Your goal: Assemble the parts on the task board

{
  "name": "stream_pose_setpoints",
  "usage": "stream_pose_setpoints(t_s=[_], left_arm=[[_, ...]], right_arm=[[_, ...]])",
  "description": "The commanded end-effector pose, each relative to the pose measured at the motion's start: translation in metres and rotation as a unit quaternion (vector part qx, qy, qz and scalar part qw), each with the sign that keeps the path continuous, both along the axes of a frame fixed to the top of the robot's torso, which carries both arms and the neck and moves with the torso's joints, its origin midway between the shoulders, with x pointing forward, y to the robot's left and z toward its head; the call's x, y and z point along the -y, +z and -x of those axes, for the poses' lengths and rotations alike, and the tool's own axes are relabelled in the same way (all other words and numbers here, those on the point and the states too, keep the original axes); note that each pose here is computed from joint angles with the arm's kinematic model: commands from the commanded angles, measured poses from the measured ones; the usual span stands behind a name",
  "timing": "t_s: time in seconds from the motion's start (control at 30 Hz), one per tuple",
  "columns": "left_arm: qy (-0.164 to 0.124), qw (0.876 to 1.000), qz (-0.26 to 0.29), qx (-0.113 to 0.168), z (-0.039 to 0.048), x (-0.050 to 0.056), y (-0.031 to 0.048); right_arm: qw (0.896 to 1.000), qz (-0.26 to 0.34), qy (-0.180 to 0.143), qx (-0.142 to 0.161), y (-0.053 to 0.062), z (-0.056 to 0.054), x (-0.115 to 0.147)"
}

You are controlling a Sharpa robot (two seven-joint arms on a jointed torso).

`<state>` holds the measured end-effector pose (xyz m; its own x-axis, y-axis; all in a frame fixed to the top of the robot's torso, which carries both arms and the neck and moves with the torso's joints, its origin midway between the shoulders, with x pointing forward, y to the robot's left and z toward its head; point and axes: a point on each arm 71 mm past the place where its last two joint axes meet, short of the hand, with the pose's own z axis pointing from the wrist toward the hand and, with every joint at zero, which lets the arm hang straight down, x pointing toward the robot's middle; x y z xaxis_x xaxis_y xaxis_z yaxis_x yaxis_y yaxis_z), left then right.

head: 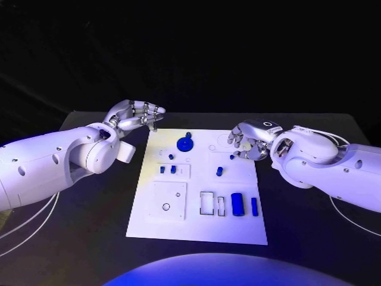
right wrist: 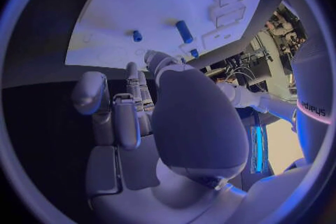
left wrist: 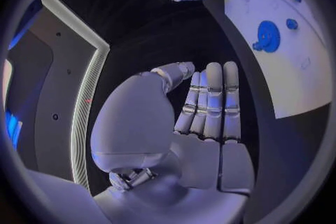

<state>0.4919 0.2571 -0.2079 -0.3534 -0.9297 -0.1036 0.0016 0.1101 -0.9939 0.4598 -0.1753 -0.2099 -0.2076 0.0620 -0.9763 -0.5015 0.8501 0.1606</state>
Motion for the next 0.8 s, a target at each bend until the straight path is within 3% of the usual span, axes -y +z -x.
stream_pose_setpoints(t_s=[0.03, 0.8], left_arm=[[0.012, 0.997, 0.081, 0.005, 0.0012, 0.0, 0.0058], [0.011, 0.996, 0.089, 0.01, 0.0055, -0.006, 0.0088]], right_arm=[[0.999, 0.039, 0.005, 0.0, -0.006, 0.0, -0.001], [0.998, 0.054, 0.008, -0.013, -0.025, -0.003, -0.012]])
